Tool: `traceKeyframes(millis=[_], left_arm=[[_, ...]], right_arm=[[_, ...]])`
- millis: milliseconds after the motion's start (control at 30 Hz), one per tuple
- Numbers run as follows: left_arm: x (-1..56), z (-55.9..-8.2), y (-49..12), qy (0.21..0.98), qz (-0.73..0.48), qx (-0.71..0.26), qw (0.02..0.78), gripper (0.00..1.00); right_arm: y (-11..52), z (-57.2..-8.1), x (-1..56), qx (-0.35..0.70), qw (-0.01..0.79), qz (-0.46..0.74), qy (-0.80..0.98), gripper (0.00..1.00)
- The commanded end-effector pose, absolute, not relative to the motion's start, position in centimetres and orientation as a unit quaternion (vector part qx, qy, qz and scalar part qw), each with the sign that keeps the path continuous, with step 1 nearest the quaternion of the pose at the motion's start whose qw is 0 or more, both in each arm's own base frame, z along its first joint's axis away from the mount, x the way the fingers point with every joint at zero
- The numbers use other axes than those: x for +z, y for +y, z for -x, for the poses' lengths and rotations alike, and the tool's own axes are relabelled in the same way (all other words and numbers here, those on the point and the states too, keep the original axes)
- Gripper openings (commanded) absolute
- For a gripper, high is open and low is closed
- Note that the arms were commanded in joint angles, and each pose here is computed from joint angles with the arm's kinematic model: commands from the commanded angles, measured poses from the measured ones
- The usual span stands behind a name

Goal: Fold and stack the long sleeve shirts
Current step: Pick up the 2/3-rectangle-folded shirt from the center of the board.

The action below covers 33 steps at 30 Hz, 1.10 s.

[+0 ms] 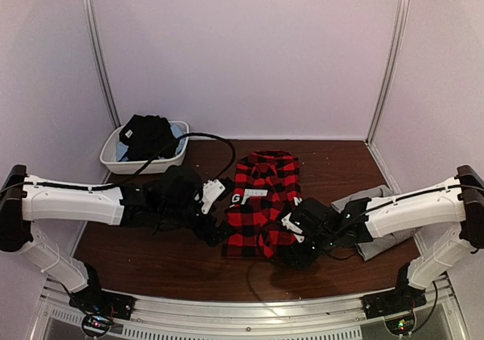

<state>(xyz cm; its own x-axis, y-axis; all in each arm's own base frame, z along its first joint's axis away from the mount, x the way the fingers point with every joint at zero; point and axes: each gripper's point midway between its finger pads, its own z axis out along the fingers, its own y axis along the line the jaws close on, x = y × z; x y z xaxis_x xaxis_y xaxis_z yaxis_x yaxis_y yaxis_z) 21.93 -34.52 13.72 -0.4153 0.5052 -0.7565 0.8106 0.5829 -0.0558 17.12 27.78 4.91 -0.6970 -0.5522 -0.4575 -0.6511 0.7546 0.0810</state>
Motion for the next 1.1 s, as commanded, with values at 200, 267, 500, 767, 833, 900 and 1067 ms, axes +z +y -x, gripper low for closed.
traceKeyframes(millis=[200,267,500,767,833,900,1067], left_arm=[[13.3,-21.5,-35.2,0.804,-0.429,-0.222,0.346,0.98],[13.1,-21.4,-35.1,0.803,-0.435,-0.219,0.343,0.97],[13.9,-20.7,-35.1,0.789,-0.466,-0.220,0.334,0.97],[15.5,-18.5,-35.5,0.738,-0.511,-0.267,0.349,0.97],[15.5,-17.5,-35.4,0.717,-0.533,-0.280,0.351,0.97],[14.9,-16.4,-35.2,0.699,-0.557,-0.285,0.346,0.97],[13.6,-13.4,-35.6,0.640,-0.632,-0.268,0.344,0.97]], right_arm=[[27.8,-17.2,3.3,0.034,0.199,0.376,0.904,0.65],[27.7,-17.0,2.9,0.022,0.198,0.380,0.903,0.62],[27.5,-16.4,1.8,-0.005,0.193,0.392,0.899,0.43],[27.6,-15.4,1.8,-0.003,0.190,0.397,0.898,0.03],[28.0,-14.7,2.5,0.021,0.188,0.399,0.897,0.00],[28.7,-13.8,3.4,0.059,0.184,0.402,0.895,0.00],[30.4,-10.4,5.4,0.176,0.148,0.417,0.879,0.00]])
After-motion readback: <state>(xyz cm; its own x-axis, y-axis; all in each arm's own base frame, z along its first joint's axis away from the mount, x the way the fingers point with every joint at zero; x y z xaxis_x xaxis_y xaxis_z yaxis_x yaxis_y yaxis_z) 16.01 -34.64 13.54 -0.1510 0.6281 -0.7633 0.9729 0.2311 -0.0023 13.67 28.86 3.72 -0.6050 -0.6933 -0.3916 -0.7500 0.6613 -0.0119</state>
